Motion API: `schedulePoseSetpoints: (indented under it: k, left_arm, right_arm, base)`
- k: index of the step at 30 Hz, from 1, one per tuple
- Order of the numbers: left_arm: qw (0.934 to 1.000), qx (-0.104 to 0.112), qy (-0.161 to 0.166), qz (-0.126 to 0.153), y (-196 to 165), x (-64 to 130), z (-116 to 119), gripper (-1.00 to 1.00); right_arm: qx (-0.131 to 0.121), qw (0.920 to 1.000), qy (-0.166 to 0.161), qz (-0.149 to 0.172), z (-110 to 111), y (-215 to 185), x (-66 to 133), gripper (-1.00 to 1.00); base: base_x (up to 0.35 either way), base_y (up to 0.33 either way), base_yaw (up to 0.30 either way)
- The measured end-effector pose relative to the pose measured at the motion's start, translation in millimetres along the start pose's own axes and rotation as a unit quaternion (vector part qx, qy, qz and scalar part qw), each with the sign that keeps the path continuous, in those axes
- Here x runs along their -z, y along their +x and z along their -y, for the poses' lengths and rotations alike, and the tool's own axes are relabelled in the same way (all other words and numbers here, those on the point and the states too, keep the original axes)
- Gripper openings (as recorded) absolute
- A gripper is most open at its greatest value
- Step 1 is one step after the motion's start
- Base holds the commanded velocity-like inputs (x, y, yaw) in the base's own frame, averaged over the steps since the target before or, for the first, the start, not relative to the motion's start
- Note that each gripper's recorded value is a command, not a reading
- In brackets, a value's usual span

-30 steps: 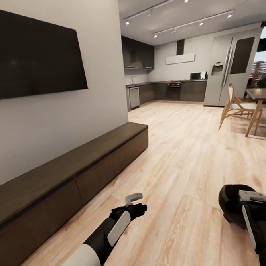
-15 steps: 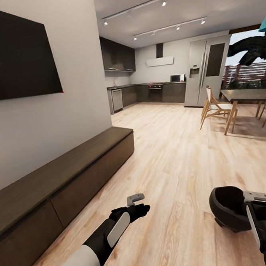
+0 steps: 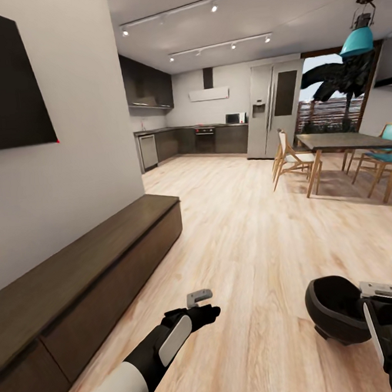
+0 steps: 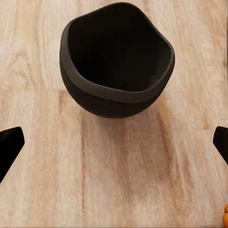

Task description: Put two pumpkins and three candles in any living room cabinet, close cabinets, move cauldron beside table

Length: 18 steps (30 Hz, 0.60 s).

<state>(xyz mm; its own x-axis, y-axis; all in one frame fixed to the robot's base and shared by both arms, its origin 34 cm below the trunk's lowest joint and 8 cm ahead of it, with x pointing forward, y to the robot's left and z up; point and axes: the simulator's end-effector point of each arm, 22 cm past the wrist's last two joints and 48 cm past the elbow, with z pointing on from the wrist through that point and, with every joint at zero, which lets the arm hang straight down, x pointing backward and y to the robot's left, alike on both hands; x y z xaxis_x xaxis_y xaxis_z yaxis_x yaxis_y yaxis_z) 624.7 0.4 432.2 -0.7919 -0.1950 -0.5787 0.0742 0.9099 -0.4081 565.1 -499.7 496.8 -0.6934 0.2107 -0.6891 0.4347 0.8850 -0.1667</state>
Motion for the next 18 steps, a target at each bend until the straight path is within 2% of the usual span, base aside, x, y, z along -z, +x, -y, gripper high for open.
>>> schedulePoseSetpoints:
  k: [11, 15, 18]
  left_arm:
    - [0.9999, 0.007, -0.010, 0.003, 4.2, -2.7, -7.7, 1.00]
    - [0.9999, 0.006, -0.010, 0.005, 3.1, -2.0, -7.0, 1.00]
    - [0.9999, 0.005, -0.010, 0.007, 2.3, -1.4, -6.0, 1.00]
  right_arm:
    - [-0.001, 1.0000, 0.001, 0.002, 0.5, -1.4, 1.7, 1.00]
    - [-0.002, 1.0000, 0.000, 0.003, -0.6, -2.3, 3.0, 1.00]
    - [-0.003, 1.0000, -0.002, 0.005, -1.5, -3.4, 4.2, 1.00]
  base:
    - [0.226, 0.267, -0.279]
    - [0.304, 0.049, -0.279]
    - [0.330, -0.108, -0.278]
